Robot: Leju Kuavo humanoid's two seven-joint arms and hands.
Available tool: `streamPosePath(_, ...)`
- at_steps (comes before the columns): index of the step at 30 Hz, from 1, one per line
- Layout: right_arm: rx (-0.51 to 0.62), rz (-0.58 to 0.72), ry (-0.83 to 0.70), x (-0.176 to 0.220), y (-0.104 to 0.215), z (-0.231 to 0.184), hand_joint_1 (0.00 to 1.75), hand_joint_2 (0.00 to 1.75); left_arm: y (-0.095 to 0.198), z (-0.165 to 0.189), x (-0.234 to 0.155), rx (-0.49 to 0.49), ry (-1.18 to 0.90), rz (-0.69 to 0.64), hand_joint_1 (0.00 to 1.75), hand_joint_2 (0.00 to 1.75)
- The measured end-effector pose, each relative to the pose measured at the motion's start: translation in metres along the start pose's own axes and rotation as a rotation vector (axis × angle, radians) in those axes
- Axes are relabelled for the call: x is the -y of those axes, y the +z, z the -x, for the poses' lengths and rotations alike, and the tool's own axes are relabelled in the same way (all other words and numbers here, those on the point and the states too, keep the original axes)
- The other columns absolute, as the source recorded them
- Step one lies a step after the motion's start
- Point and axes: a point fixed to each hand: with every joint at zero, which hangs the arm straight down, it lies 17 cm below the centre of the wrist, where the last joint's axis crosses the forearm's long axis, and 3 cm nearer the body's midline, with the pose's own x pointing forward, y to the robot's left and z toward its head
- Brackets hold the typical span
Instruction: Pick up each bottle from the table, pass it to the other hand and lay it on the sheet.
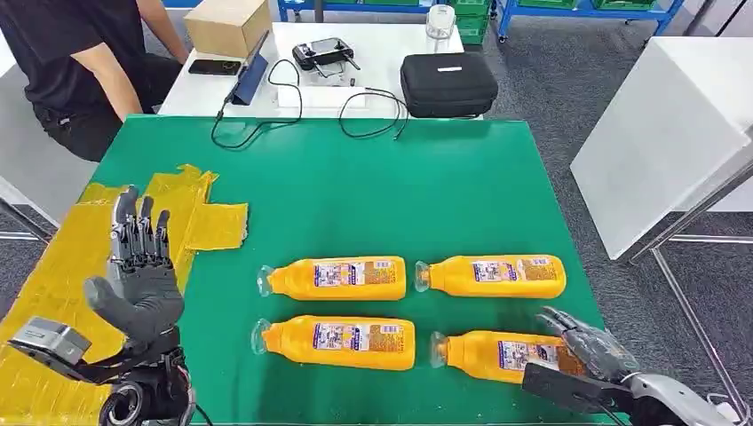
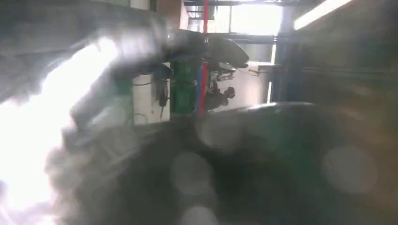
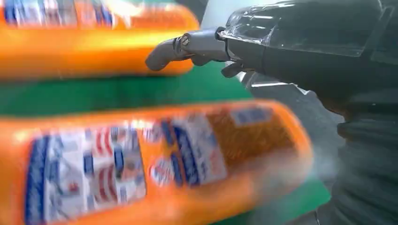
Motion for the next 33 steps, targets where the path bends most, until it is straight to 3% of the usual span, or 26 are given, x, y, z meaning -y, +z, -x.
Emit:
streamPosePath(6,-0.019,-0.071,0.008,-0.030,-0.005,0.007,0.00,1.75,0.001,0.005,0.001,-0.014,0.008,-0.002,0.00,0.00)
streamPosePath(7,-0.021,-0.083,0.011,-0.033,-0.006,0.008,0.23,1.75,0.001,0.006,0.001,-0.015,0.011,-0.003,0.00,0.00)
streamPosePath(8,-0.025,-0.095,0.015,-0.036,-0.008,0.008,1.34,1.75,0.001,0.006,0.002,-0.015,0.015,-0.003,0.00,0.00)
streamPosePath(11,-0.042,-0.135,0.027,-0.048,-0.014,0.013,1.75,1.75,-0.004,0.006,0.006,-0.012,0.035,0.001,0.00,0.00)
streamPosePath(26,-0.095,-0.146,0.037,-0.059,-0.025,0.022,1.75,1.75,-0.010,0.008,0.013,-0.013,0.065,0.002,0.00,0.00)
streamPosePath(33,-0.121,-0.069,-0.060,-0.054,-0.025,0.019,1.75,1.75,-0.007,0.009,0.011,-0.020,0.063,0.000,0.00,0.00)
